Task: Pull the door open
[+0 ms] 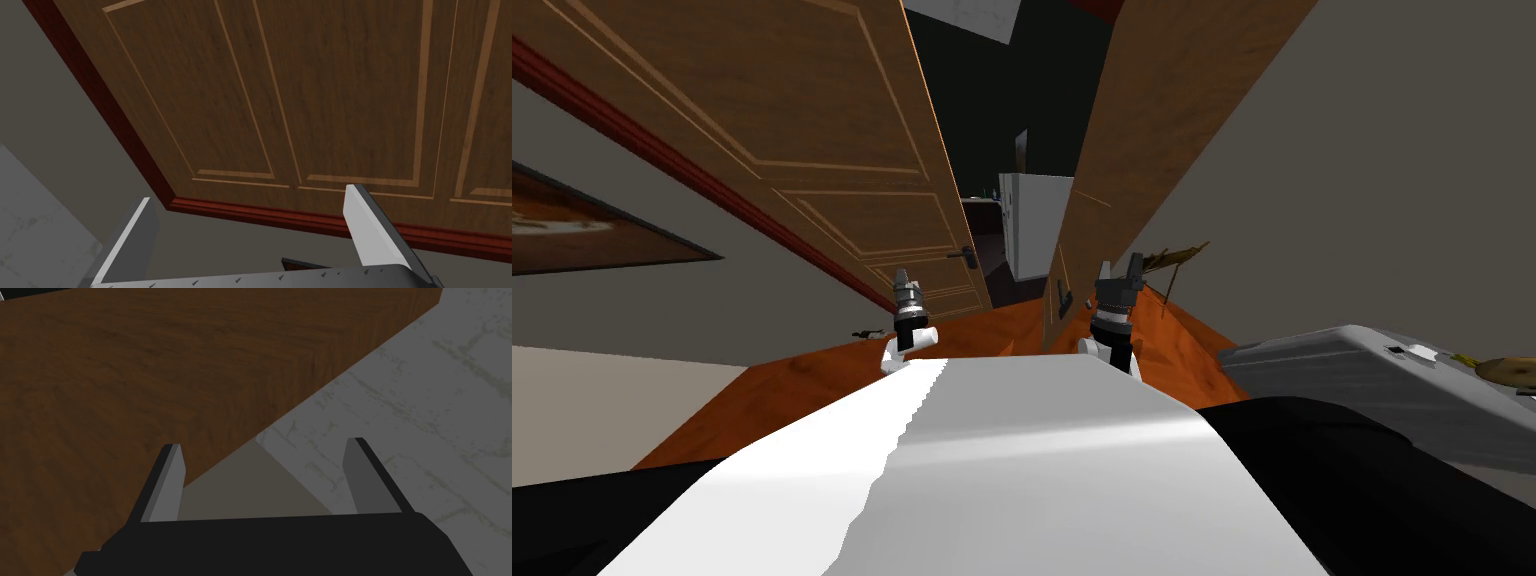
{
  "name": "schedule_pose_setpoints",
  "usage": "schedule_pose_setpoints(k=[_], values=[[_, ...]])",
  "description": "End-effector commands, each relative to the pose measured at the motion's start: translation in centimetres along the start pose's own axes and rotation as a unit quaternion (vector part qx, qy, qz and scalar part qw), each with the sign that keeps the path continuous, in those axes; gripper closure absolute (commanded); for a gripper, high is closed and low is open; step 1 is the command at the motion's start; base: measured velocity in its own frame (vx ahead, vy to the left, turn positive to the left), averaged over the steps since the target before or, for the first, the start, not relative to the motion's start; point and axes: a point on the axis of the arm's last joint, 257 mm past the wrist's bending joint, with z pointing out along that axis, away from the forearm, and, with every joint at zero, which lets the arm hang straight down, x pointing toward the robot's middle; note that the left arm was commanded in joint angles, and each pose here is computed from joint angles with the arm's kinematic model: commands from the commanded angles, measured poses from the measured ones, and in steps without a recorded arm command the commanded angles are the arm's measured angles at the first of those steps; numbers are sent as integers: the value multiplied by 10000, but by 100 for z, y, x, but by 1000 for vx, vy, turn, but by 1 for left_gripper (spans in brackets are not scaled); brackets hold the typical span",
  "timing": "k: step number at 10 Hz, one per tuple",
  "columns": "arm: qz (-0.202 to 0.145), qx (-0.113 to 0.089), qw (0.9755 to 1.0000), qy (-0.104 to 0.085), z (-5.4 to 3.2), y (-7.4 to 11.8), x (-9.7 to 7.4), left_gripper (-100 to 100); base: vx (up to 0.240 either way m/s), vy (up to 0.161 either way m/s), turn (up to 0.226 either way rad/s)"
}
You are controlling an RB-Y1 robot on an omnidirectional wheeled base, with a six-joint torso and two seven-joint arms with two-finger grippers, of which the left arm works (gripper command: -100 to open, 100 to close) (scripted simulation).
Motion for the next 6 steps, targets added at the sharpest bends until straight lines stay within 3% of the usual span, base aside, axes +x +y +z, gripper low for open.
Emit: schedule_pose_setpoints(k=[1, 2, 4, 6], values=[[31, -166, 9998, -104, 30, 159, -77, -100, 59, 54, -196], [41, -275, 9995, -172, 48, 259, -115, -100, 65, 75, -236], [45, -384, 9990, -238, 63, 359, -149, -100, 44, 43, -73], [40, -593, 9976, -368, 90, 544, -210, -100, 68, 60, -206]])
